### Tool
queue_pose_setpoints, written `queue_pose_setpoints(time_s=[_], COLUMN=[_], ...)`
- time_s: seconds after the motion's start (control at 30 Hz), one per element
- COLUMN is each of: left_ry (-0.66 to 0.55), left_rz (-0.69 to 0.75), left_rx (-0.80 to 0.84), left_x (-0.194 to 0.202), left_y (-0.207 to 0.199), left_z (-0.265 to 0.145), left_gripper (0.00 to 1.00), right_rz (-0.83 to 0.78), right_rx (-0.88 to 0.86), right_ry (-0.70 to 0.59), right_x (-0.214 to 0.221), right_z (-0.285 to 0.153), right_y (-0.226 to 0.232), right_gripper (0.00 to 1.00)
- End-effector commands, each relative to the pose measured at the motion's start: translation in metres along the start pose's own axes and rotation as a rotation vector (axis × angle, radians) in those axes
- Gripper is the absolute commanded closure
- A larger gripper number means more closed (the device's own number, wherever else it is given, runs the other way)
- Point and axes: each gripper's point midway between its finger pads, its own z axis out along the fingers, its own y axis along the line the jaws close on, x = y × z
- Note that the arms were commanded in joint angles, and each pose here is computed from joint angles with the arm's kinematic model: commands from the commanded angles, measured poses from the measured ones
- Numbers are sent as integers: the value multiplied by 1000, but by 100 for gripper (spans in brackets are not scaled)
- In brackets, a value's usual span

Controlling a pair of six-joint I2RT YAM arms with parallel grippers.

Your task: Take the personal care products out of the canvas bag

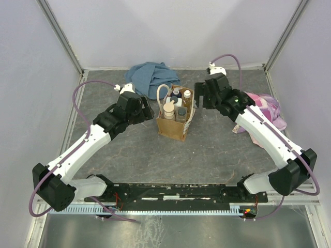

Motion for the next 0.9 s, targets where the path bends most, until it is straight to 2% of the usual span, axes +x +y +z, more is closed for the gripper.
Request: queue_pose_setpoints(time_s=[0.0, 0.17, 0.37, 0.5, 0.7, 0.87], left_ry=[-65, -47, -37, -33, -37, -33], left_rz=[0, -4, -16, -12, 4, 6], left_rx=[24, 23, 30, 30, 20, 15], left_x=[-23, -17, -12, -11, -12, -8], left_y=[-10, -9, -8, -7, -4, -1], left_z=[-6, -3, -3, -4, -8, -7], left_gripper=[17, 18, 18, 18, 18, 18], right_rz=[-94, -217, -207, -189, -135, -80], right_rx=[-34, -9, -151, -111, -67, -87], right_ry=[-182, -183, -123, -37, 86, 133], right_x=[-54, -58, -43, -25, 13, 39], right_z=[-28, -23, -4, 18, 44, 51], right_y=[34, 65, 104, 104, 88, 83], right_gripper=[0, 0, 5, 1, 14, 16])
